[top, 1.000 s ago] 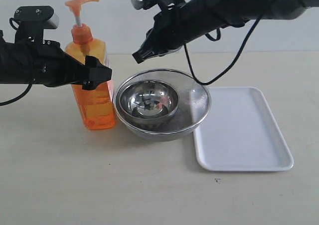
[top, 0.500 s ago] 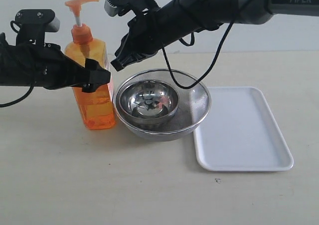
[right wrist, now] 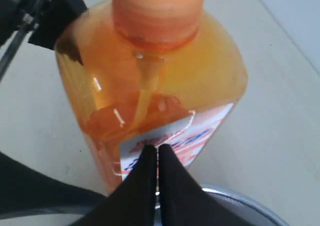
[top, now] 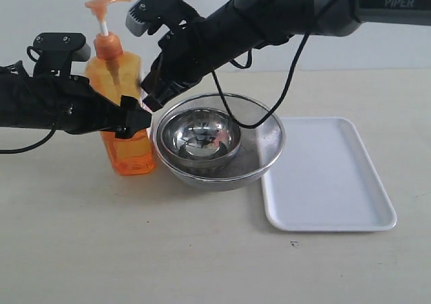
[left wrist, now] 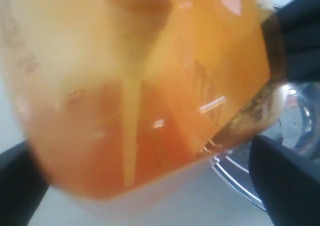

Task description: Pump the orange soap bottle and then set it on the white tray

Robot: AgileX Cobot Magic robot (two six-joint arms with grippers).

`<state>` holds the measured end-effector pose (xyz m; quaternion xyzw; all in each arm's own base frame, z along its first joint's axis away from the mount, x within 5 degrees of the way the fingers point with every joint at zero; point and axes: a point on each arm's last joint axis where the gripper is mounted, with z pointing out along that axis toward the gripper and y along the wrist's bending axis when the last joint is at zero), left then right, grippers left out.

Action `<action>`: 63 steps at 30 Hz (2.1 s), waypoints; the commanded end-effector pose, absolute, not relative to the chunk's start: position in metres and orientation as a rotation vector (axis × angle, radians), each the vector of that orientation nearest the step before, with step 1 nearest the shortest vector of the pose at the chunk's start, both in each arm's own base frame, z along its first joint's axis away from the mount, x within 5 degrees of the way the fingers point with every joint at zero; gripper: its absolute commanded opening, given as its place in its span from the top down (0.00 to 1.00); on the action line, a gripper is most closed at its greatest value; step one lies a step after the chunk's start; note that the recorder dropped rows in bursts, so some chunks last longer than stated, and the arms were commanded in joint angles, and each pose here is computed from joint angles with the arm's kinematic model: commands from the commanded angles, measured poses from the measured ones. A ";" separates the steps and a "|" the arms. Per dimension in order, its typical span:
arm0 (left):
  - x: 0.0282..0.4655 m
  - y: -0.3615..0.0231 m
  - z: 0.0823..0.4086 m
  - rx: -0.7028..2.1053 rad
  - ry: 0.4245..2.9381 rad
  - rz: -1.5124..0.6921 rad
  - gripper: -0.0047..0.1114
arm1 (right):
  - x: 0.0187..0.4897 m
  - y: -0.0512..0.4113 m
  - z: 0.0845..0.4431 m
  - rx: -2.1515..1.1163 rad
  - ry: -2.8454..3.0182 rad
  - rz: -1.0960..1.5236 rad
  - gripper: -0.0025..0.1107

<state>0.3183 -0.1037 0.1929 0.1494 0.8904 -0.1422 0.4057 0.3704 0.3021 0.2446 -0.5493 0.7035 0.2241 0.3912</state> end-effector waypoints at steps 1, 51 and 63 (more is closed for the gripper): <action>0.319 -0.102 0.192 0.350 2.259 -0.324 0.12 | 0.361 0.316 0.250 -1.418 1.729 0.563 0.98; 0.324 -0.096 0.194 0.238 2.272 -0.287 0.45 | 0.296 0.168 0.438 -1.115 1.845 0.007 0.98; 0.331 -0.098 0.205 0.237 2.233 -0.292 0.92 | 0.212 0.114 0.494 -0.969 1.906 -0.009 0.98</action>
